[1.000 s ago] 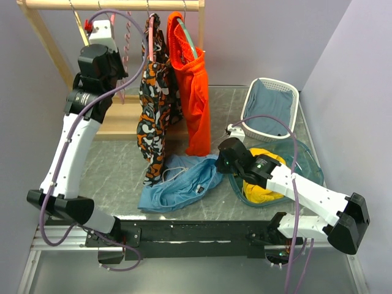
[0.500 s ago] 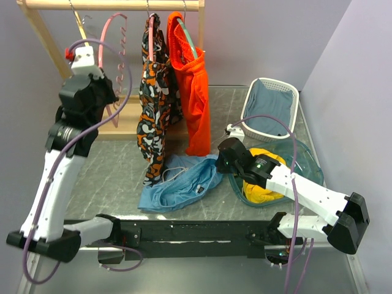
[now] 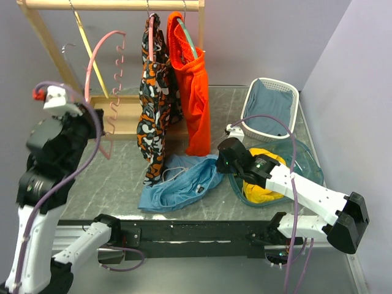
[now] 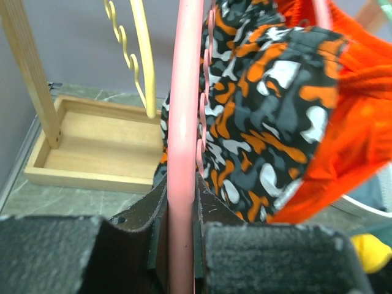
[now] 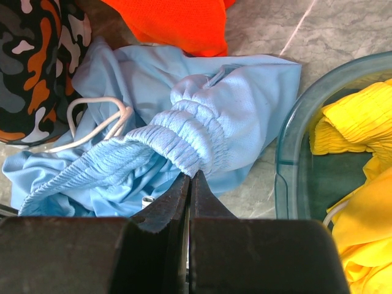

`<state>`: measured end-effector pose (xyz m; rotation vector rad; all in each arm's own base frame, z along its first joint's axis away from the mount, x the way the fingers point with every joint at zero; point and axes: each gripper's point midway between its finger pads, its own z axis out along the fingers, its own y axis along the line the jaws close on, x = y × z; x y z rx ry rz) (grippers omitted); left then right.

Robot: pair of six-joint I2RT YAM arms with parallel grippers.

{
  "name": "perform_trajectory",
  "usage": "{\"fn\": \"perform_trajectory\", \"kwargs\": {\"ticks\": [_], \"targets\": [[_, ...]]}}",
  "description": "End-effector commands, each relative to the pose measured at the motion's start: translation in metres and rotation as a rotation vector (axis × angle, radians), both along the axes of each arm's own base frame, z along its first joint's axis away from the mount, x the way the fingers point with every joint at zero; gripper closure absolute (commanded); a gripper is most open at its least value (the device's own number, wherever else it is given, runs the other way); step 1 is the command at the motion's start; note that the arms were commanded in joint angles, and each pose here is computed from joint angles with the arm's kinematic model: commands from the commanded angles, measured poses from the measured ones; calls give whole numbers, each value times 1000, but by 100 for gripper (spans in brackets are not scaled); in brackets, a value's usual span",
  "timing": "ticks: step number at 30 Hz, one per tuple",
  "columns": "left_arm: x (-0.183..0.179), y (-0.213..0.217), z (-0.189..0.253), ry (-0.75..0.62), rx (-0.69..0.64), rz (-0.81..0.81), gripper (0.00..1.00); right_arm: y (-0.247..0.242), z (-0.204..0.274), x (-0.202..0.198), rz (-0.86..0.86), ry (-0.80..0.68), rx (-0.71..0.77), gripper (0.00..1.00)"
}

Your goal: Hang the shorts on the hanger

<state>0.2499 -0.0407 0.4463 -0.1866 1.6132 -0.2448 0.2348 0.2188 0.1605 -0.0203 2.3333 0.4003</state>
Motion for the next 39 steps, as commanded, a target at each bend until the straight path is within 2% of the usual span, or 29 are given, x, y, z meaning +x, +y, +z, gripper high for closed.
{"fn": "perform_trajectory", "kwargs": {"ticks": [1,9,12,13,19,21,25,31,39], "targets": [[-44,-8,37,-146,-75,-104,99,-4,9,8,-43,-33,7,100],[-98,-28,65,-299,-105,-302,99,-17,16,2,-80,-55,24,100],[-117,-50,72,-326,-105,-466,99,-26,19,0,-105,-65,19,100],[-121,-64,70,-313,-104,-558,99,-29,18,-2,-107,-61,13,100],[-131,-111,26,-157,-49,-813,99,-43,21,-9,-150,-78,33,100],[-132,-117,10,-102,-32,-830,99,-48,20,-10,-170,-77,27,100],[-135,-127,-49,64,13,-868,99,-52,17,-9,-200,-71,8,100],[-146,-128,-109,235,15,-894,99,-58,5,-4,-242,-53,-45,100],[-157,-124,-142,342,16,-904,99,-62,-5,17,-245,-16,-81,100]]}}
